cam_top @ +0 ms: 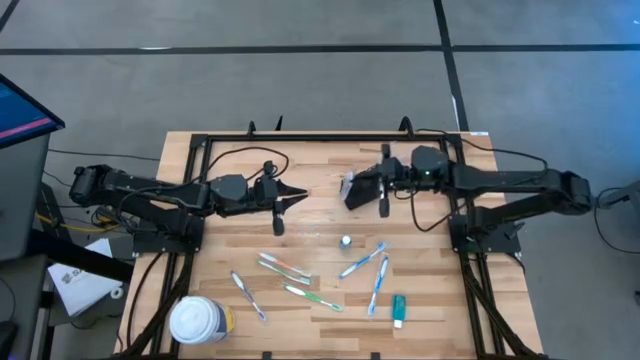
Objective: Pick & Place toothbrushing station
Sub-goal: Put the blue toothbrush into the mesh organizer
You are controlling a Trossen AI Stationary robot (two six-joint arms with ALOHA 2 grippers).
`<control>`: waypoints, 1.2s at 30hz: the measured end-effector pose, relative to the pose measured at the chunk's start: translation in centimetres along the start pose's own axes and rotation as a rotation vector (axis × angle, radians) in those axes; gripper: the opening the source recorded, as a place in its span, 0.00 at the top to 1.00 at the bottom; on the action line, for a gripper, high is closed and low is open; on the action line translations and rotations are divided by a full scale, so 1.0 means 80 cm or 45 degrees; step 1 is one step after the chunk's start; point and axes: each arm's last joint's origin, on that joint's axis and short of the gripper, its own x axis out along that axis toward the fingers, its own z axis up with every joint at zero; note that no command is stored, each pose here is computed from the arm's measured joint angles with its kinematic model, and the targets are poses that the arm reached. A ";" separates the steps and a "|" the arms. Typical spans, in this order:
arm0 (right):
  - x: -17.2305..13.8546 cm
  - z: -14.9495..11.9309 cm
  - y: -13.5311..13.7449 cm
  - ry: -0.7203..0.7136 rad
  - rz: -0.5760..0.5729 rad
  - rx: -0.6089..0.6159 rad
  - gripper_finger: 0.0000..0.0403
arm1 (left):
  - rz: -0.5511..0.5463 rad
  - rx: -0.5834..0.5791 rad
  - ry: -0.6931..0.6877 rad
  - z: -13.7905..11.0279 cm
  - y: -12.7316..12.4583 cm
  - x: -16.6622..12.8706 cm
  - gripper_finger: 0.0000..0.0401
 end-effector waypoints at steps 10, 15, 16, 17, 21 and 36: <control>-0.043 -0.018 -0.027 -0.049 -0.186 0.021 1.00 | 0.000 -0.001 -0.001 0.000 0.000 0.000 0.89; -0.052 -0.019 -0.047 -0.055 -0.289 0.068 1.00 | 0.000 -0.001 -0.001 0.000 0.000 0.000 0.90; -0.052 -0.021 -0.052 -0.042 -0.311 0.079 1.00 | 0.000 -0.001 -0.001 0.000 0.000 0.000 0.90; -0.052 -0.023 -0.057 -0.030 -0.334 0.085 1.00 | 0.000 -0.001 -0.001 0.000 0.000 0.000 0.90; -0.053 -0.029 -0.073 0.008 -0.407 0.117 1.00 | 0.000 -0.001 -0.001 0.000 0.000 0.000 0.90; -0.058 -0.038 -0.096 0.044 -0.486 0.172 1.00 | -0.001 -0.001 -0.001 0.000 0.000 0.000 0.90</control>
